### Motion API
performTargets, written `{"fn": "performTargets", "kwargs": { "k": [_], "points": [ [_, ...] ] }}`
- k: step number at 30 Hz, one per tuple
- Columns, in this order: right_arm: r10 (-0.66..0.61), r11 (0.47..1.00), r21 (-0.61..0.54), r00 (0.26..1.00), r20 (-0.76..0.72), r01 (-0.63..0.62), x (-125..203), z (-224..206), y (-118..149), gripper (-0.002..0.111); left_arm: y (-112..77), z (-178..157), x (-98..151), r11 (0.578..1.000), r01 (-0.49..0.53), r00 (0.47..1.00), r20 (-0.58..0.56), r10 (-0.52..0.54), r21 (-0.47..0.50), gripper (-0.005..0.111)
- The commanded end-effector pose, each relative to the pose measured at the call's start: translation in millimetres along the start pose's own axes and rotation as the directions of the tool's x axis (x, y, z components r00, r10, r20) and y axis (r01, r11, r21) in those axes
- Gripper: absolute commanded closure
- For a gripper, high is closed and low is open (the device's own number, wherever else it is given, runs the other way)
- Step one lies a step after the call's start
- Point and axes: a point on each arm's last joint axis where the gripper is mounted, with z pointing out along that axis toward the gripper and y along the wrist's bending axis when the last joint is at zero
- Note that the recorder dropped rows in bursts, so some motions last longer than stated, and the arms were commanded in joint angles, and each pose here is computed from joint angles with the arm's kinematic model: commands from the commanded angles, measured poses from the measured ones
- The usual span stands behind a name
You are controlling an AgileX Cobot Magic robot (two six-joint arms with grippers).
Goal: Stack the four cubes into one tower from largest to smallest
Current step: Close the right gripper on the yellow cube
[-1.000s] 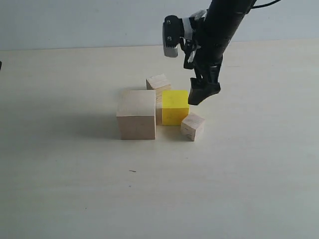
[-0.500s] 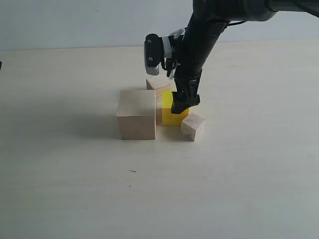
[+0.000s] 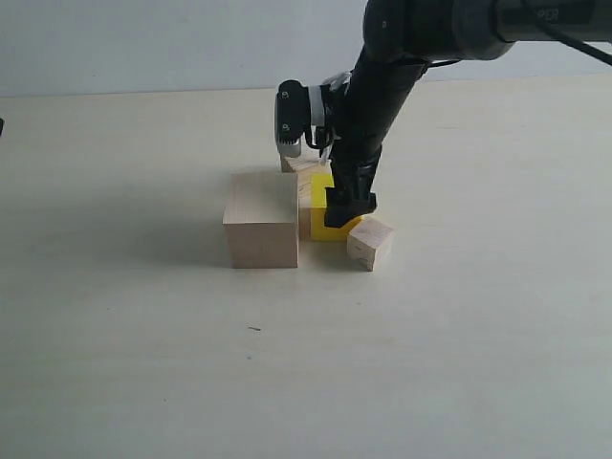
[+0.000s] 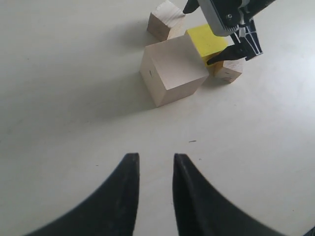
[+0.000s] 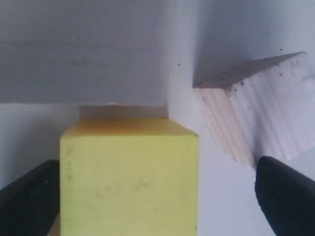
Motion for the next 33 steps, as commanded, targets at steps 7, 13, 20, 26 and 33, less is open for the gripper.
{"fn": "performTargets", "kwargs": {
  "k": [7,13,20,26,33],
  "points": [
    [0.055,0.998,-0.002,0.997,-0.050,-0.055,7,10,-2,0.008,-0.2,-1,0,1.000,0.001,1.000,0.007,-0.001,0.003,0.080],
    [0.074,0.996,0.049,0.997,0.014,-0.075,-1,-11,-5,0.008,0.1,-1,0,1.000,-0.005,1.000,0.011,0.005,0.000,0.080],
    [0.094,0.993,0.080,0.995,-0.027,-0.091,2,-15,-7,0.008,0.1,-1,0,1.000,-0.003,1.000,0.009,0.003,0.000,0.080],
    [0.109,0.992,0.074,0.994,-0.028,-0.107,2,-14,-7,0.008,0.0,-1,0,1.000,-0.003,1.000,0.007,0.003,0.001,0.080],
    [0.126,0.992,0.024,0.991,-0.039,-0.125,5,-2,-3,0.008,0.0,-1,0,1.000,-0.003,1.000,0.007,0.003,0.001,0.080]
  ]
}}
